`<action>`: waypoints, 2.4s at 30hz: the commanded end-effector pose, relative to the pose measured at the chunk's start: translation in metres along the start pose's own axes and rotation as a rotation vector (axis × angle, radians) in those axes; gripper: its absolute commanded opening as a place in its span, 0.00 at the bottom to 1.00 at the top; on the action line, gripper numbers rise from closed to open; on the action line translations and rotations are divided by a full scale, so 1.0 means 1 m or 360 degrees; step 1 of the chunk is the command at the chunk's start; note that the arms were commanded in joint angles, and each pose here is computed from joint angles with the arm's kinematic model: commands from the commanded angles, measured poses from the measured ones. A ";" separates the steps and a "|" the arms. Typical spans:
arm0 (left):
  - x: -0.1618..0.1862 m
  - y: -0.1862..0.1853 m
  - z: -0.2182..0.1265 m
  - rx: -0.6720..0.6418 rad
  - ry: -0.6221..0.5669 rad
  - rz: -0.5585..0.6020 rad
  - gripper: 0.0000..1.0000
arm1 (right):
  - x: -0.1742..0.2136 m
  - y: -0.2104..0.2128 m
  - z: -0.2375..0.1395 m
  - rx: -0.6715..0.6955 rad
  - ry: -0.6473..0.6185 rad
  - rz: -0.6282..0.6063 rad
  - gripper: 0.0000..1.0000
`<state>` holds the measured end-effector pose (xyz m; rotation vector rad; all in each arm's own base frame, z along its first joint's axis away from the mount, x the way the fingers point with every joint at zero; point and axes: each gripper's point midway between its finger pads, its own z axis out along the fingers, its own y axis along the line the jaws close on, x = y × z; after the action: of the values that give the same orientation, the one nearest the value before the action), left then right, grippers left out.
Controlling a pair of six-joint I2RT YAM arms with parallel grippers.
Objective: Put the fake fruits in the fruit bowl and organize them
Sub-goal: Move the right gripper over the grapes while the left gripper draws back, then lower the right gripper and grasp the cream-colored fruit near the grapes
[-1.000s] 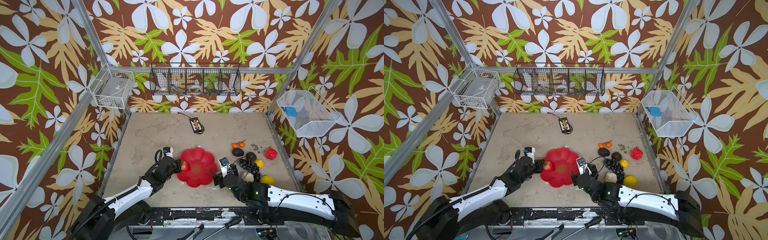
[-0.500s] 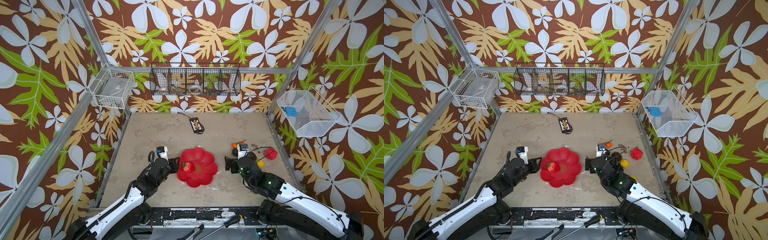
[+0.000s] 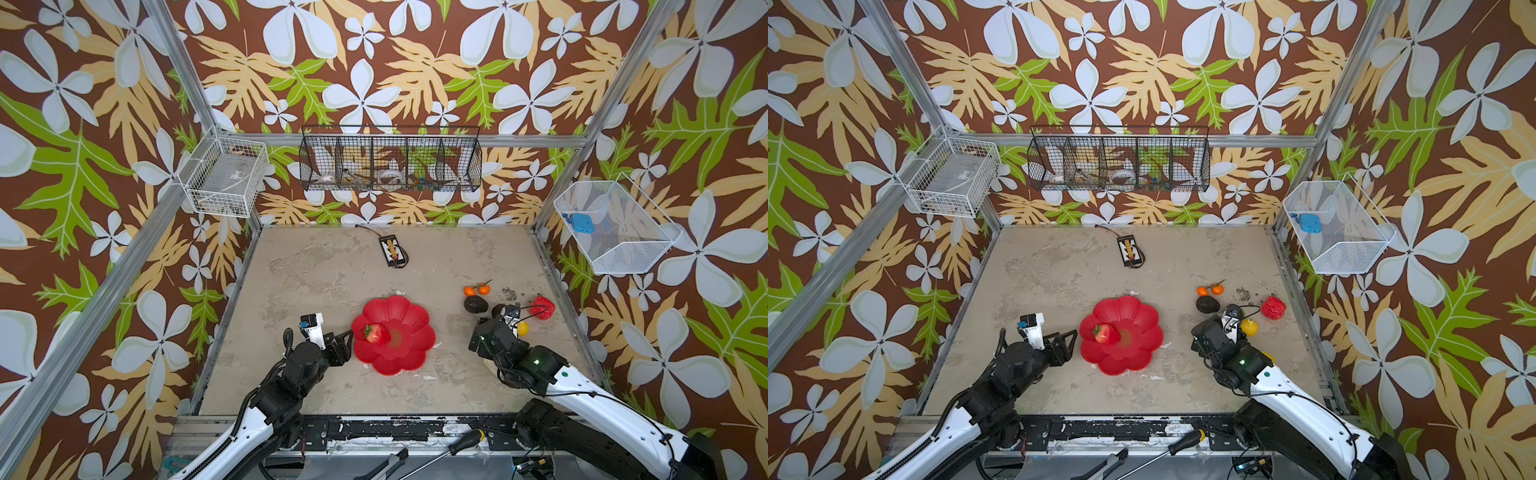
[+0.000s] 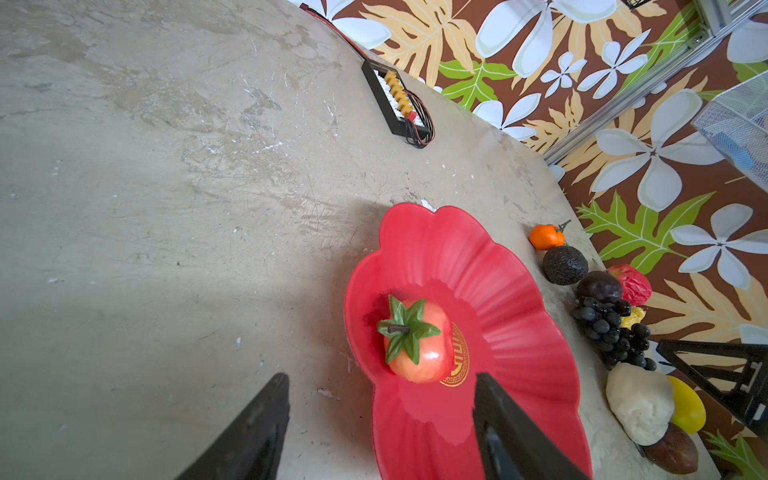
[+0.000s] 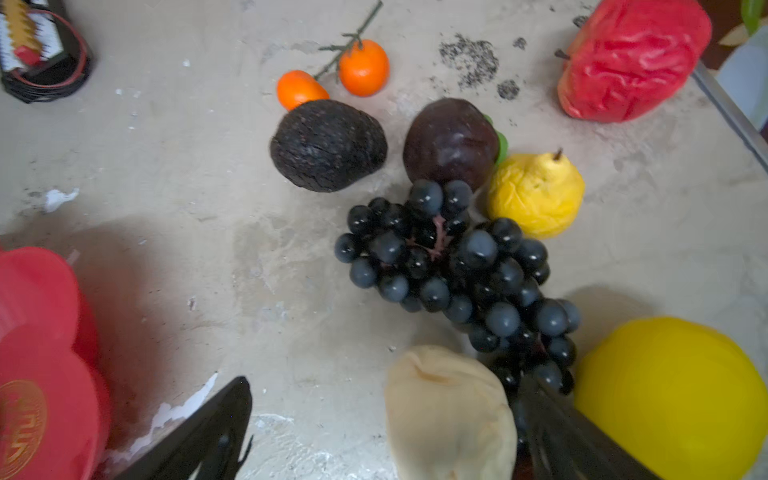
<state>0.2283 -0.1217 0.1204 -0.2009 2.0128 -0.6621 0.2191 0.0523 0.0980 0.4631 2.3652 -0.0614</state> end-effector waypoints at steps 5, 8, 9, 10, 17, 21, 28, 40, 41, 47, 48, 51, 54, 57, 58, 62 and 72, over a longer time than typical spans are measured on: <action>-0.009 -0.006 -0.001 0.0045 -0.0071 0.0026 0.73 | 0.027 -0.014 0.013 0.0115 0.0136 0.0021 0.99; -0.010 -0.006 -0.002 0.0051 -0.0085 0.0022 0.73 | 0.030 -0.020 0.015 0.0155 0.0138 0.0009 0.98; -0.011 -0.006 -0.002 0.0053 -0.0091 0.0021 0.73 | 0.032 -0.021 0.015 0.0163 0.0141 0.0002 0.98; -0.011 -0.006 -0.002 0.0055 -0.0097 0.0019 0.74 | 0.034 -0.021 0.017 0.0158 0.0156 0.0001 0.97; -0.013 -0.004 -0.003 0.0042 -0.0111 0.0010 0.74 | 0.046 -0.005 0.021 0.0051 0.0256 -0.0020 0.95; -0.013 -0.004 -0.004 0.0038 -0.0121 0.0004 0.75 | 0.050 0.008 0.022 -0.0060 0.0286 -0.0005 0.90; -0.014 -0.002 -0.004 0.0027 -0.0126 -0.0003 0.75 | 0.051 0.010 0.019 -0.0090 0.0271 0.0004 0.87; -0.017 -0.001 -0.007 0.0032 -0.0158 -0.0019 0.76 | 0.044 0.006 0.033 0.0005 0.0188 -0.0197 0.86; -0.017 -0.002 -0.008 0.0037 -0.0160 -0.0018 0.76 | 0.045 0.008 0.034 -0.0002 0.0191 -0.0208 0.86; -0.017 -0.002 -0.008 0.0038 -0.0163 -0.0020 0.76 | 0.042 0.012 0.037 -0.0043 0.0175 -0.0188 0.81; -0.017 -0.002 -0.008 0.0038 -0.0163 -0.0021 0.76 | 0.042 0.012 0.037 -0.0050 0.0172 -0.0183 0.80; -0.017 -0.002 -0.008 0.0038 -0.0163 -0.0021 0.76 | 0.042 0.011 0.037 -0.0049 0.0172 -0.0185 0.79; -0.017 -0.002 -0.008 0.0040 -0.0165 -0.0022 0.76 | 0.044 0.010 0.039 -0.0047 0.0190 -0.0196 0.78; -0.017 -0.002 -0.008 0.0039 -0.0165 -0.0021 0.77 | 0.046 0.009 0.040 -0.0043 0.0205 -0.0204 0.78; -0.017 -0.002 -0.008 0.0038 -0.0164 -0.0021 0.77 | 0.047 0.010 0.040 -0.0046 0.0209 -0.0203 0.78; -0.017 -0.001 -0.008 0.0036 -0.0164 -0.0023 0.76 | 0.051 0.009 0.042 -0.0039 0.0231 -0.0213 0.77; -0.015 -0.003 -0.007 0.0050 -0.0149 -0.0012 0.77 | 0.046 0.013 0.040 -0.0074 0.0204 -0.0174 0.68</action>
<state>0.2296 -0.1142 0.1345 -0.2183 1.9174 -0.6651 0.2147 0.0711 0.0350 0.3188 2.5303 -0.0362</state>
